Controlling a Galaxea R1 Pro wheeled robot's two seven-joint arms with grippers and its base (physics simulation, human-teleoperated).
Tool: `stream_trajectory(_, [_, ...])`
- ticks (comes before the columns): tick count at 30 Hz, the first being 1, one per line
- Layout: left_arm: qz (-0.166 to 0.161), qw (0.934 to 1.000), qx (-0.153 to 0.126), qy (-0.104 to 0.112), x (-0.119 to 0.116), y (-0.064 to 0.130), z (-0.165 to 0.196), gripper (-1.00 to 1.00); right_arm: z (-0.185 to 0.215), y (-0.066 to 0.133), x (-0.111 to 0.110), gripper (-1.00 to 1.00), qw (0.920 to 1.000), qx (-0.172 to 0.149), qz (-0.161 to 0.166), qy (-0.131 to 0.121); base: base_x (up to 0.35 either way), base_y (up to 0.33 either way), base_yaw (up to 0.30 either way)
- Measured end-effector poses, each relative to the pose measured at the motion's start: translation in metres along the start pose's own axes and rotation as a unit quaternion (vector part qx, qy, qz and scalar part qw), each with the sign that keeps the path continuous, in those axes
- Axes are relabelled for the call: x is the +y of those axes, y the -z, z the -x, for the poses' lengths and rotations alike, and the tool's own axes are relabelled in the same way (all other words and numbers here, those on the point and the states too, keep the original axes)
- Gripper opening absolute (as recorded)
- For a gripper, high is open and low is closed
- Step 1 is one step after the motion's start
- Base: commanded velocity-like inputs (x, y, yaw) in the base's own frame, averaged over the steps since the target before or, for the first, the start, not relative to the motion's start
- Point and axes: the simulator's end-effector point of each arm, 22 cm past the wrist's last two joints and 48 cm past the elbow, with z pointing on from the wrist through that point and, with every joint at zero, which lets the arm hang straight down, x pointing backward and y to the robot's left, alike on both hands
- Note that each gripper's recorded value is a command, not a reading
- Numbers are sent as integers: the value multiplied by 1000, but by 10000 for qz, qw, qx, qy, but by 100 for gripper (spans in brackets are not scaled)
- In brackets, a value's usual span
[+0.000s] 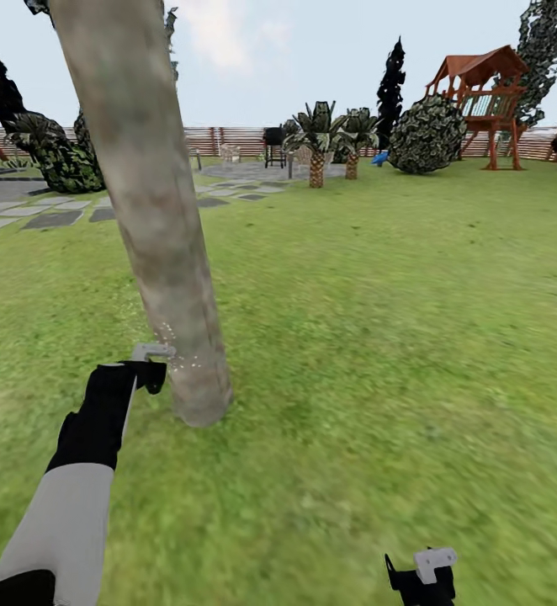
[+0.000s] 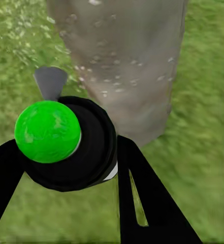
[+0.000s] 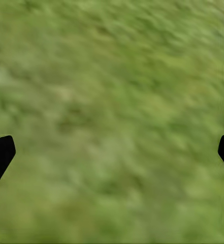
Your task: In the garden, pick up the pesticide atomizer on the floor and spray pesticide onto both trees until each tree trunk is fully covered.
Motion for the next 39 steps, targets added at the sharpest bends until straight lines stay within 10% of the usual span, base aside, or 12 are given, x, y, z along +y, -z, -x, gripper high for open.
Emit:
stream_trajectory(21, [332,9987,-237,306,36,34,89,-100,0,0,0,100,10000,1,2,-2,-73,-115,72])
stream_trajectory(39, [482,9983,-263,206,42,38,89,-100,0,0,0,100,10000,0,1,4,0,-236,4])
